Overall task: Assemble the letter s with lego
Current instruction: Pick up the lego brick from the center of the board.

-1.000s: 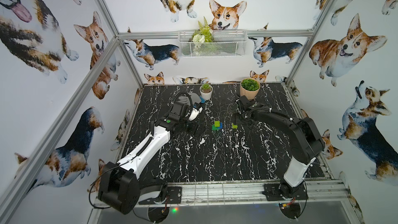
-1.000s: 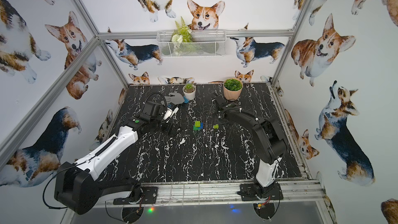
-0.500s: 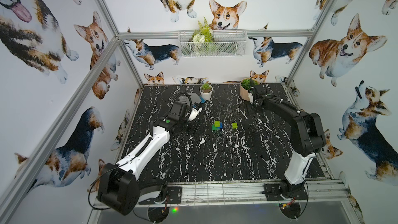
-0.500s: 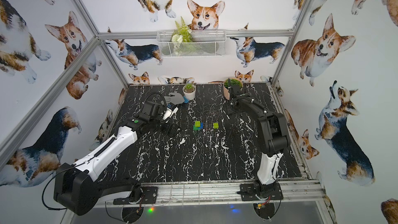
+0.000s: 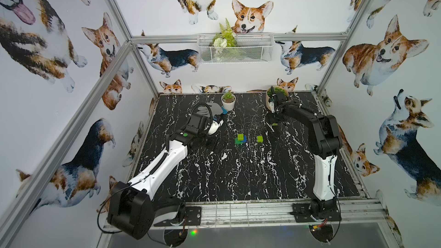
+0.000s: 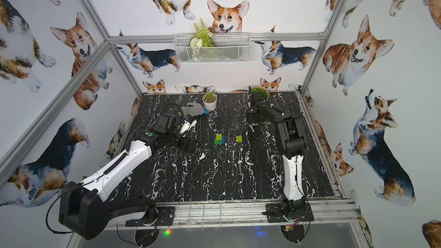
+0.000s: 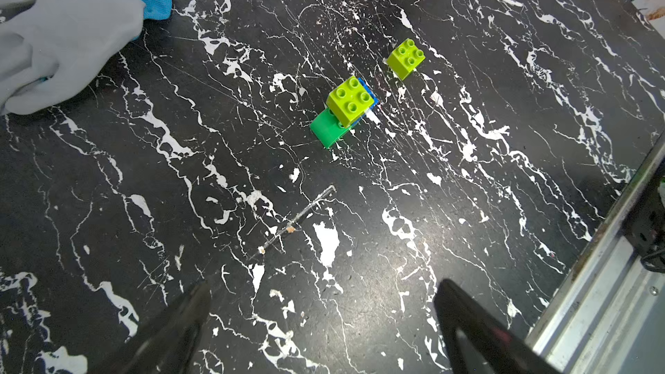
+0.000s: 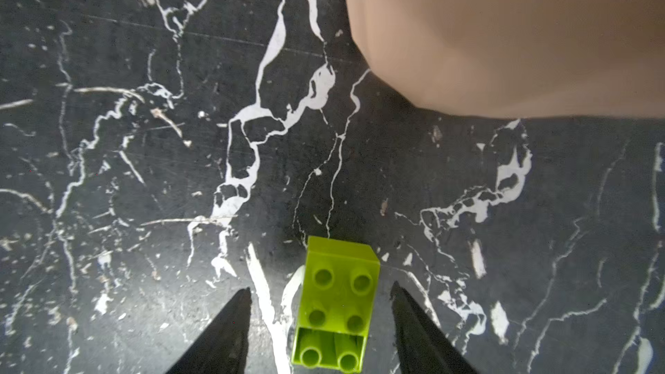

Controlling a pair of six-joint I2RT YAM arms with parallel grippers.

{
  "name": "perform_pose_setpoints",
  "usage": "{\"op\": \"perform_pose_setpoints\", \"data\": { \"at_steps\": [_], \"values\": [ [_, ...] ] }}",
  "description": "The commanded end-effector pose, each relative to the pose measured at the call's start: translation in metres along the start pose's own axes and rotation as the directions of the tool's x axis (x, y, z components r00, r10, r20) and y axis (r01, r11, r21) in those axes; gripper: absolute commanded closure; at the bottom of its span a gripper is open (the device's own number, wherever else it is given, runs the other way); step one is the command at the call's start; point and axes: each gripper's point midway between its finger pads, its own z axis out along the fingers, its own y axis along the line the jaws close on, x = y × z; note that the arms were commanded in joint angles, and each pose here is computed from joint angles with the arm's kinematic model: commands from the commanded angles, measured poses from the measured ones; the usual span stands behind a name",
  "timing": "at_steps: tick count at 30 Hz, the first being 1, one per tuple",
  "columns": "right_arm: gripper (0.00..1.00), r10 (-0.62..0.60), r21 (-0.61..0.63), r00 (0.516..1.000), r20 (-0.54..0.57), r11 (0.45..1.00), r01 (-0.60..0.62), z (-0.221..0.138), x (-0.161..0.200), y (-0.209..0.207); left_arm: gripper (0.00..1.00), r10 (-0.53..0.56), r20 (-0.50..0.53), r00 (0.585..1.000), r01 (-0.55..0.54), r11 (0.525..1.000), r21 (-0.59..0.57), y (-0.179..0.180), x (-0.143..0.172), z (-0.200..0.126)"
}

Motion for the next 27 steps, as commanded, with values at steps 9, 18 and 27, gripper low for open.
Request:
{"op": "perform_pose_setpoints", "data": {
  "at_steps": [9, 18, 27],
  "values": [
    [0.53, 0.042, -0.013, 0.998, -0.041, 0.999, -0.043, 0.008, 0.006, -0.001, 0.0, 0.002, -0.004, 1.0, -0.002, 1.0, 0.01, -0.001, 0.001, 0.001],
    [0.63, 0.057, -0.016, 0.997, -0.057, 0.998, -0.058, 0.009, 0.01, -0.002, 0.0, -0.003, 0.017, 1.0, 0.003, 1.0, 0.015, -0.003, -0.002, -0.001],
    [0.81, 0.004, -0.057, 0.998, -0.055, 0.998, -0.007, -0.002, 0.01, 0.003, 0.0, -0.004, 0.034, 0.999, 0.003, 1.0, 0.011, -0.003, -0.006, -0.007]
  ]
}}
